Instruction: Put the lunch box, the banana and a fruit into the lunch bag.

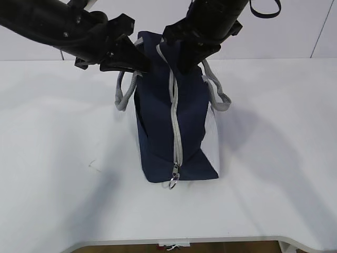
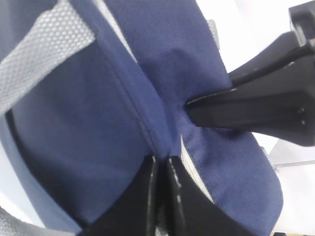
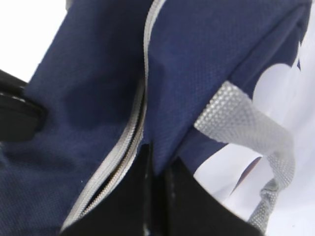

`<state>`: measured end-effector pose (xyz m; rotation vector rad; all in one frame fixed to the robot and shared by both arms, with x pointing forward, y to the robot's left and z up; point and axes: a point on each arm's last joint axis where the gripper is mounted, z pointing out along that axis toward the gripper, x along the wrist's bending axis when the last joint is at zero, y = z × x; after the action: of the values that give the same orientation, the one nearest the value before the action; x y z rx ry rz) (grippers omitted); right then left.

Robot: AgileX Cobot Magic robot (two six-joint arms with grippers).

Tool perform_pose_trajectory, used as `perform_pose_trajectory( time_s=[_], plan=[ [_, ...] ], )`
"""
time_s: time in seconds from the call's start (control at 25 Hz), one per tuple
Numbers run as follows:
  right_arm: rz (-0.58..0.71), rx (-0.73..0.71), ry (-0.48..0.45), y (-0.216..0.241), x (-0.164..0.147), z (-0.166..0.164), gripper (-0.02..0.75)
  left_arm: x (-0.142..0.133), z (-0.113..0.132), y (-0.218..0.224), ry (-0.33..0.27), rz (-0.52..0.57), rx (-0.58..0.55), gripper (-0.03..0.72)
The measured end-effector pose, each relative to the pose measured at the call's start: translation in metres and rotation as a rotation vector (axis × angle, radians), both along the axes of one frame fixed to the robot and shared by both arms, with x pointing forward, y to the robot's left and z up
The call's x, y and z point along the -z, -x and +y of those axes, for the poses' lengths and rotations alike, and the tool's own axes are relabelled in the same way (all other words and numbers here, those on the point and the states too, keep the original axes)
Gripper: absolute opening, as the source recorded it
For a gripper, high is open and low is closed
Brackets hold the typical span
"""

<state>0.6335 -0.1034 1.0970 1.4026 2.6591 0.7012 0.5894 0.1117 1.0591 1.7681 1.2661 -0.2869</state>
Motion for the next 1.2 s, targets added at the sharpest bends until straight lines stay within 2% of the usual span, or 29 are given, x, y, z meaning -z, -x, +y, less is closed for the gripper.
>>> perform_pose_trajectory(
  time_s=[0.16, 0.24, 0.32, 0.48, 0.56, 0.72, 1.04, 1.2],
  plan=[
    [0.001, 0.002, -0.002, 0.0, 0.0, 0.0, 0.015, 0.0, 0.0, 0.0, 0.0, 0.0, 0.0, 0.006],
    [0.001, 0.002, -0.002, 0.0, 0.0, 0.0, 0.044, 0.0, 0.0, 0.001, 0.0, 0.003, 0.005, 0.032],
    [0.005, 0.007, -0.006, 0.0, 0.0, 0.0, 0.136, 0.0, 0.0, 0.001, 0.003, 0.009, 0.012, 0.08],
    [0.009, 0.016, -0.016, 0.001, -0.001, 0.001, 0.374, 0.0, -0.002, 0.004, 0.012, 0.029, 0.036, 0.192],
    [0.0, 0.018, -0.018, 0.002, -0.005, 0.0, 0.435, 0.0, -0.002, 0.006, 0.012, 0.04, 0.053, 0.216],
    [-0.051, 0.02, -0.018, 0.01, -0.024, -0.006, 0.463, 0.002, -0.001, 0.007, -0.007, 0.045, 0.074, 0.237],
    [-0.173, 0.031, -0.056, 0.039, -0.077, -0.02, 0.468, -0.013, 0.016, 0.013, 0.001, 0.052, 0.102, 0.249],
    [-0.191, 0.082, -0.096, 0.051, -0.095, -0.025, 0.468, -0.016, 0.017, 0.021, 0.004, 0.083, 0.159, 0.256]
  ],
)
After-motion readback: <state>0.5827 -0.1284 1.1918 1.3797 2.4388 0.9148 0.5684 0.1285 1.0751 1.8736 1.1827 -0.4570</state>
